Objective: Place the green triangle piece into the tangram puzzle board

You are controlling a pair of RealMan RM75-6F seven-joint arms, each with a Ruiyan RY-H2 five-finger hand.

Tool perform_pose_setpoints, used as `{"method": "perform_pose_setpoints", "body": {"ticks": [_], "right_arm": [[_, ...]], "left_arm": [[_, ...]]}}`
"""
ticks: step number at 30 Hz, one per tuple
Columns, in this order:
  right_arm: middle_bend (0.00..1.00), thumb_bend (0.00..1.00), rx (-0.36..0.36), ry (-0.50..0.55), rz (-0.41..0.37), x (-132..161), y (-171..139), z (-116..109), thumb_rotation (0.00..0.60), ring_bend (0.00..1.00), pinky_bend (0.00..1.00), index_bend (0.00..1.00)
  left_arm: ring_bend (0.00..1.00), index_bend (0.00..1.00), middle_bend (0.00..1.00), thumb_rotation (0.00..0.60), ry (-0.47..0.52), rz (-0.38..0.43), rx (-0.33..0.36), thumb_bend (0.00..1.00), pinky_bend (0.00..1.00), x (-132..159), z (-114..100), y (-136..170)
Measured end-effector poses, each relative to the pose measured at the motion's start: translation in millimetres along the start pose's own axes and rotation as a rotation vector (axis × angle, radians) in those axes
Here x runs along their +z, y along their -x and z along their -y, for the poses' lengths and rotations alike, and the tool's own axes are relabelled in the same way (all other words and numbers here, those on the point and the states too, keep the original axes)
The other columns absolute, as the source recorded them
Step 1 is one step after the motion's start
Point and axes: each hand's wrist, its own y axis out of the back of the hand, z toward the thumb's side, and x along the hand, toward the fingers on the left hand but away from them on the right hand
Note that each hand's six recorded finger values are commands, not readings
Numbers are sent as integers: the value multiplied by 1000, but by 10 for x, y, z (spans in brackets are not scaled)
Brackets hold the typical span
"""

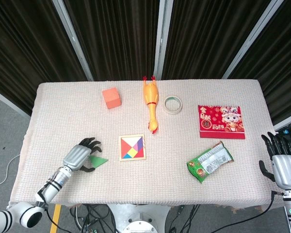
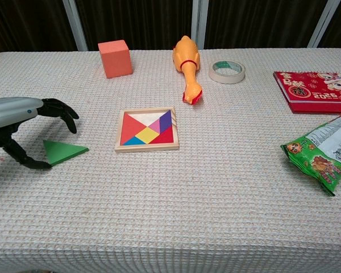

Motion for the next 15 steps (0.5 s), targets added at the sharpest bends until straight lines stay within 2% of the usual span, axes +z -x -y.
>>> {"method": "perform_pose_setpoints", "body": {"ticks": [15], "right_arm": [[0, 355, 11, 0, 9, -21, 6, 24, 600, 0, 0, 0]], "left_arm": [[16, 370, 136, 600, 30, -14, -15, 210, 83, -13, 45, -11]]}}
